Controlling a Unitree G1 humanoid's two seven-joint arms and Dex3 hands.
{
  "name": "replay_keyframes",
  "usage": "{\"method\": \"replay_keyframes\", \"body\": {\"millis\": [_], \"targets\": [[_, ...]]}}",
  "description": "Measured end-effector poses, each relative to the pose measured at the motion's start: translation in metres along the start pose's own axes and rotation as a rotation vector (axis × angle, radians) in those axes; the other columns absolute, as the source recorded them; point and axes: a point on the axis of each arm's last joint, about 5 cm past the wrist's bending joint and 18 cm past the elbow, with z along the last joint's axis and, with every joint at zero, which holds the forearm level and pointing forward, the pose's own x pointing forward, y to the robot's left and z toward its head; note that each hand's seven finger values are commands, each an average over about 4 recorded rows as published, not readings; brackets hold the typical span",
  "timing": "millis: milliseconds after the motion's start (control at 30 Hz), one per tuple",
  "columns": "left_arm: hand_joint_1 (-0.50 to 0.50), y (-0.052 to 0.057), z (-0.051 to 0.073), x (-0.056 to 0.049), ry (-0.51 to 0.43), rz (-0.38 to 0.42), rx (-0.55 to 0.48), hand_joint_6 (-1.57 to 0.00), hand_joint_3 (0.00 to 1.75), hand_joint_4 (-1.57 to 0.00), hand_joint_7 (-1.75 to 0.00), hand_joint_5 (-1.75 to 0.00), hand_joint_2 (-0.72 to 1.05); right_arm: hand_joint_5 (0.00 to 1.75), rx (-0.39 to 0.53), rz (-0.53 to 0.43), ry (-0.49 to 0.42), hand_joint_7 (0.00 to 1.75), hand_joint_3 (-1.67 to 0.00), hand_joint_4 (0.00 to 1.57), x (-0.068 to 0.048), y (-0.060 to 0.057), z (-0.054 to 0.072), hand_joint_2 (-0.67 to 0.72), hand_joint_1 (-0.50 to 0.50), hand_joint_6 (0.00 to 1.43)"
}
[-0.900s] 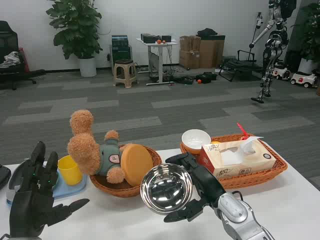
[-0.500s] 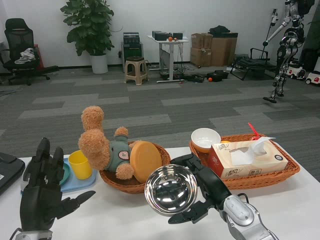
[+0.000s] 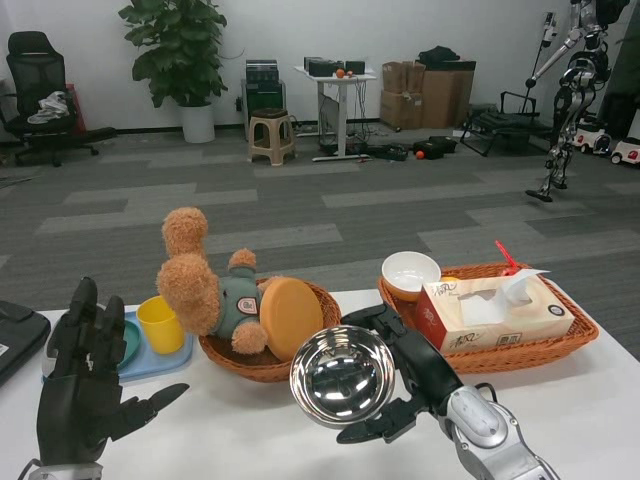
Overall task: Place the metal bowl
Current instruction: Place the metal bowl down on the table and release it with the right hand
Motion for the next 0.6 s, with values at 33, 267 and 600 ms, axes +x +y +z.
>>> {"method": "replay_keyframes", "body": {"millis": [33, 267, 600], "targets": [[-0.5, 0.0, 0.0, 0.0, 0.0, 0.0, 0.0, 0.0, 0.09, 0.0, 0.0, 0.0, 0.52, 0.78, 0.0, 0.0, 0.001, 1.4, -0.87, 1.12, 0.0, 0.0, 0.0, -0.41, -0.38, 1.34], [-0.5, 0.0, 0.0, 0.0, 0.0, 0.0, 0.0, 0.0, 0.09, 0.0, 0.0, 0.0, 0.52, 0.78, 0.021, 0.015, 0.014, 1.4, -0.87, 1.13, -0.002, 0.002, -0.004, -0.41, -0.38, 1.34], [-0.5, 0.0, 0.0, -0.001, -0.001, 0.001, 0.001, 0.0, 0.09, 0.0, 0.0, 0.0, 0.52, 0.68, 0.024, 0.045, 0.106, 1.4, -0.87, 1.04, -0.008, 0.009, -0.04, -0.41, -0.35, 1.34]]}}
